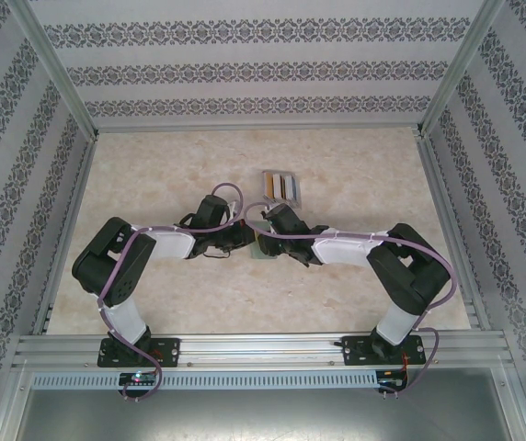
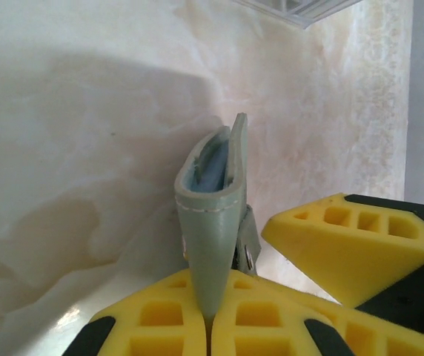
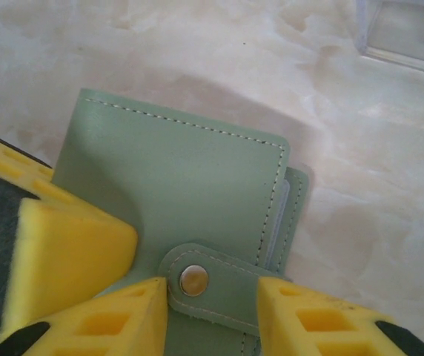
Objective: Put the credit cards into the card holder
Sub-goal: Open the button on the card holder, then open the card holder at the center of the table.
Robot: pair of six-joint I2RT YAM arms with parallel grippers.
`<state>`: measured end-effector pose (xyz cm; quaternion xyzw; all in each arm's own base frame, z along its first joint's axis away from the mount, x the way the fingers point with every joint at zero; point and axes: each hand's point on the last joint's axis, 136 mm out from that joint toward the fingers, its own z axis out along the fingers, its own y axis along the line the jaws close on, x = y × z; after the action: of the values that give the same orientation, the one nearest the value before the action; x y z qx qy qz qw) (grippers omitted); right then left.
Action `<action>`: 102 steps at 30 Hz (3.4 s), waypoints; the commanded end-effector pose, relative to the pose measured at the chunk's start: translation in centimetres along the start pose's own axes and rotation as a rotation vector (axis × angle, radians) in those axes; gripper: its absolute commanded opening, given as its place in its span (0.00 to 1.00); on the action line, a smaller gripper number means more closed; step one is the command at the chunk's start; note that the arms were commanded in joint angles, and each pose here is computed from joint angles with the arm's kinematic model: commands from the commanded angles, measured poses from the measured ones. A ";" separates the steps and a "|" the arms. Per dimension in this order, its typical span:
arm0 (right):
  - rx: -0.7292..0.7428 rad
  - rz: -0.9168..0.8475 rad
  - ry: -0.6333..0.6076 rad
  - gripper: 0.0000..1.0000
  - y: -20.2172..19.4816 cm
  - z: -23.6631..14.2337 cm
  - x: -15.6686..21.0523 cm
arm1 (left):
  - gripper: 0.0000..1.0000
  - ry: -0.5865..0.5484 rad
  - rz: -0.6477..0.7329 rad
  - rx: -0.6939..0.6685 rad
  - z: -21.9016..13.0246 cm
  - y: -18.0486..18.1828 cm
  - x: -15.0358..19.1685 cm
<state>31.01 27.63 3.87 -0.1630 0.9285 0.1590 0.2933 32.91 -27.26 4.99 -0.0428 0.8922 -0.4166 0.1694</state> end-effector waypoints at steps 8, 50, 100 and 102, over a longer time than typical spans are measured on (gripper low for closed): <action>0.216 0.072 -0.052 0.02 -4.8 -1.2 -0.7 | 0.00 -0.016 0.043 0.053 -0.1 -1.4 -0.5; -0.206 0.062 -0.247 0.00 1.9 -8.7 -6.5 | 0.82 -0.022 0.097 0.060 -0.1 -1.1 -0.8; -0.179 0.162 -0.262 0.00 -2.5 -9.0 -5.3 | 0.37 -0.068 0.143 -0.033 -1.2 -0.1 -1.5; -0.159 0.161 -0.251 0.00 -3.0 -8.9 -5.0 | 0.36 -0.078 0.145 -0.045 -1.4 0.0 -1.6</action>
<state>31.68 23.48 13.01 -0.0912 0.8790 0.2839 0.3722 33.76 -27.21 6.80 0.0120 0.8811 -0.4137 0.2288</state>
